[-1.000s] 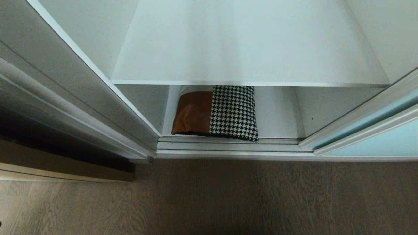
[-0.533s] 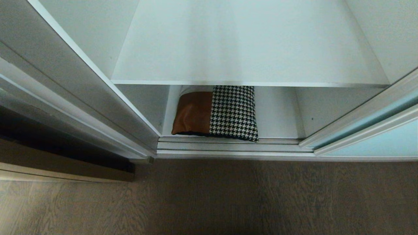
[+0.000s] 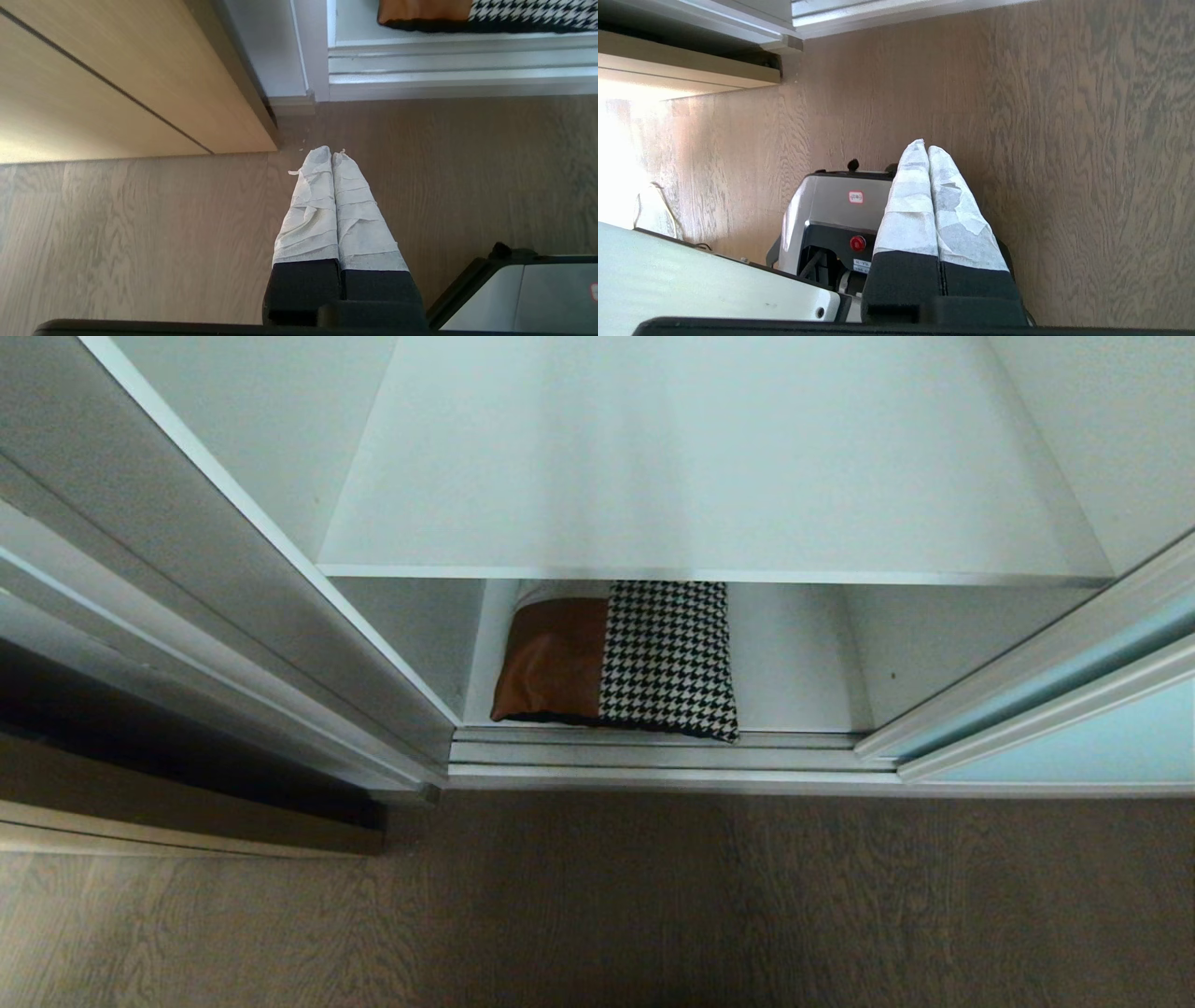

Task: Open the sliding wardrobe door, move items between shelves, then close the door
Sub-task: Close the door

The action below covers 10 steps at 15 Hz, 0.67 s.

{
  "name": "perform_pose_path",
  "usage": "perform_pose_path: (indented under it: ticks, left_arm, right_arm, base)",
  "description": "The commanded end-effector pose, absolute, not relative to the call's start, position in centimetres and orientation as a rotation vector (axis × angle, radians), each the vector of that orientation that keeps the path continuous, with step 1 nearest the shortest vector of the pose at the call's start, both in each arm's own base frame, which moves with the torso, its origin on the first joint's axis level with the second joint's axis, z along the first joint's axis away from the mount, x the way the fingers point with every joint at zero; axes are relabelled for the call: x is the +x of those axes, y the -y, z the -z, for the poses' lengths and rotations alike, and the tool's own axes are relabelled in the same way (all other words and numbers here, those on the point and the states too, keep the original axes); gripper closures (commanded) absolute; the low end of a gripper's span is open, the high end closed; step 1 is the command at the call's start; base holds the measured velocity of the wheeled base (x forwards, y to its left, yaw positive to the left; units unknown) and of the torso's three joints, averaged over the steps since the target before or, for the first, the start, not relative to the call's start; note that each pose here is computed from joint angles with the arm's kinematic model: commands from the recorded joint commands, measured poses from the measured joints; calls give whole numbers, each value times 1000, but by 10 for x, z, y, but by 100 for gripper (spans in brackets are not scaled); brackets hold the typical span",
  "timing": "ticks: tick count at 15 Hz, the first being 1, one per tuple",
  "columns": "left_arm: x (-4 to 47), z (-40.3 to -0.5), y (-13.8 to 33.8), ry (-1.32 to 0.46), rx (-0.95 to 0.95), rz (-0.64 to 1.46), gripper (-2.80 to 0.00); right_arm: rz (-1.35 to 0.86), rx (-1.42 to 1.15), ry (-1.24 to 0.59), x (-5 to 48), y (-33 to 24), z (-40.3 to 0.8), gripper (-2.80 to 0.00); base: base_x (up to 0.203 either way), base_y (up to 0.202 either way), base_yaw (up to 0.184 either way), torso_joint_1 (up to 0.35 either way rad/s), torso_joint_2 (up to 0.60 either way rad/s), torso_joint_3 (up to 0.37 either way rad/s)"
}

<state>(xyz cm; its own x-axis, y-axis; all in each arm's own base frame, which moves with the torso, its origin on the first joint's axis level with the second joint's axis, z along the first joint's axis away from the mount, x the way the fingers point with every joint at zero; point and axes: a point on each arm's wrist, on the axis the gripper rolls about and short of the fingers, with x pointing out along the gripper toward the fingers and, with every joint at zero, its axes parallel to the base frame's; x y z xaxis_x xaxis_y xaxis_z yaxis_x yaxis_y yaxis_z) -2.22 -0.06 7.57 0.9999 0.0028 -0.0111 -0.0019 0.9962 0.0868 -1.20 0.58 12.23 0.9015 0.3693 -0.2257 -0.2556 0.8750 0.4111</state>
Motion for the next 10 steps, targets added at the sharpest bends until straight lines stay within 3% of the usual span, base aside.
perform_pose_path:
  ticks: [1, 10]
  left_arm:
    - [-23, -74, 1, -9, 87, -1, 0]
    - [-23, -74, 1, -11, 86, -4, 0]
  right_arm:
    - [-330, 387, -317, -11, -6, -121, 0]
    - [-335, 351, -342, -10, -6, -110, 0]
  base:
    - [0, 0, 0, 0, 0, 0]
    - [0, 0, 0, 0, 0, 0]
